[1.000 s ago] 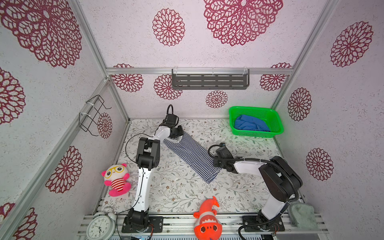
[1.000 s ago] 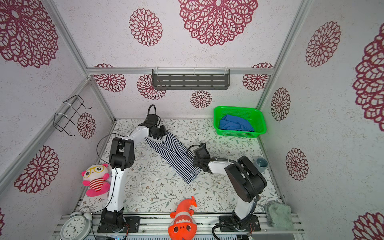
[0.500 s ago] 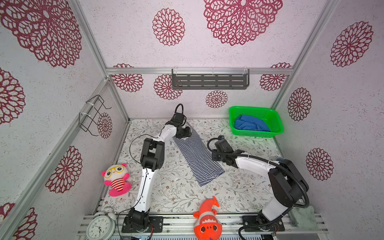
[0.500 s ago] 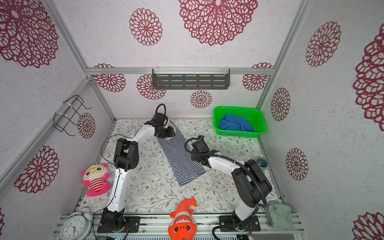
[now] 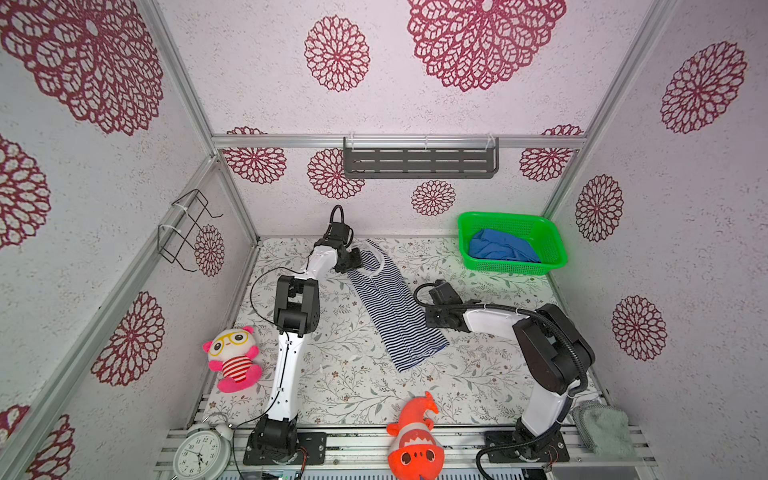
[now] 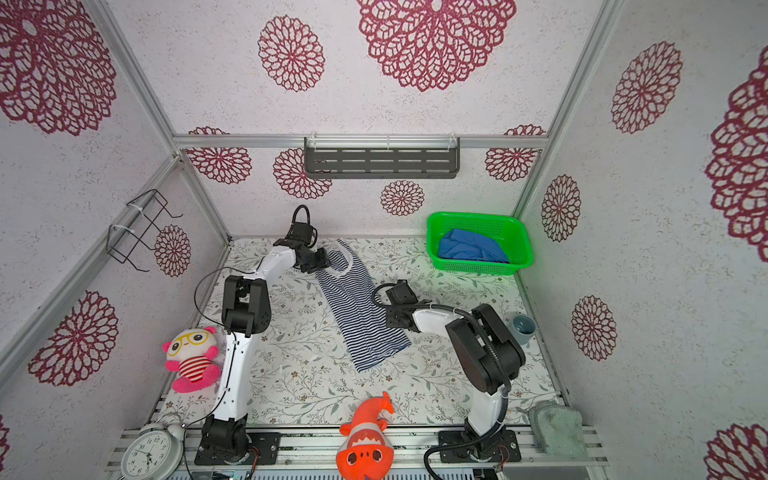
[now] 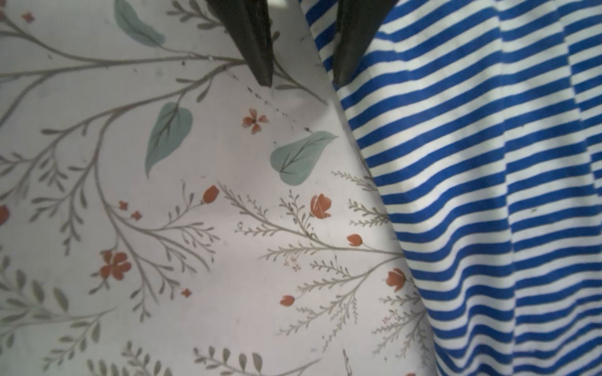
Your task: Fold and stack the tank tops
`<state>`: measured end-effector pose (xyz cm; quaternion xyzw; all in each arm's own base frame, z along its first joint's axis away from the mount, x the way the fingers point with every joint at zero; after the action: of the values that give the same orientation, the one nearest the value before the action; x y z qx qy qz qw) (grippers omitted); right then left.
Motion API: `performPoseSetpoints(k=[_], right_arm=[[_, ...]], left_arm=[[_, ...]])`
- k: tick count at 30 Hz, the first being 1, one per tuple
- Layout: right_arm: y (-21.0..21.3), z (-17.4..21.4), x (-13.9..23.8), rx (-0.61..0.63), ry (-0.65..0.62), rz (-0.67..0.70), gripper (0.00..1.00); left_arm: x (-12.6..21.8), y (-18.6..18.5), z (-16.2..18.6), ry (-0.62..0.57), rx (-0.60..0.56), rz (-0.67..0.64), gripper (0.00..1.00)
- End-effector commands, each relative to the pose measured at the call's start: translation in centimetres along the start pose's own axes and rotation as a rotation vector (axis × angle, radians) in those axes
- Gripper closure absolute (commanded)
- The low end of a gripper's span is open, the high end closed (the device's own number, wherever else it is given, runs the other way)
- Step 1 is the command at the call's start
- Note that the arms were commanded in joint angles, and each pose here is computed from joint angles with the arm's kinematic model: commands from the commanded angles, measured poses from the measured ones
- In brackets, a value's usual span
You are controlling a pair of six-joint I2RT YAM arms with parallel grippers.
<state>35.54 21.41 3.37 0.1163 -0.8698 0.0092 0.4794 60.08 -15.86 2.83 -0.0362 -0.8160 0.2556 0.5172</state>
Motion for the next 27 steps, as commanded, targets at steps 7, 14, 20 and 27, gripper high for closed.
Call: performPoseSetpoints(k=[7, 14, 20, 27], right_arm=[[2.5, 4.3, 4.1, -0.009, 0.104, 0.061, 0.49], [1.3, 2.2, 6.9, -0.06, 0.058, 0.046, 0.34], [0.9, 4.5, 6.8, -0.128, 0.18, -0.111, 0.4], [1.2, 6.2, 6.6, -0.124, 0.277, -0.218, 0.5]], left_arm=[[-6.8, -2.0, 4.1, 0.154, 0.07, 0.127, 0.54], [-2.4, -5.0, 2.7, 0.097, -0.088, 0.156, 0.33], [8.8, -5.6, 1.3, -0.082, -0.179, 0.077, 0.12], [16.8, -1.5, 10.8, -0.005, -0.021, 0.039, 0.17]])
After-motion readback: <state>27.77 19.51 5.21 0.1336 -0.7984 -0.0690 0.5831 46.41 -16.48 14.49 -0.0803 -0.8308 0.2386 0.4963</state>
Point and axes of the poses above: each gripper's point midway between its finger pads, its own x axis back along the fingers, its own y axis along the line the jaws close on, z = x × y, the point moved 1 cm from there along x, back along the fingers, and after that the axes turned 9 degrees about x, right-handed, at the moved point
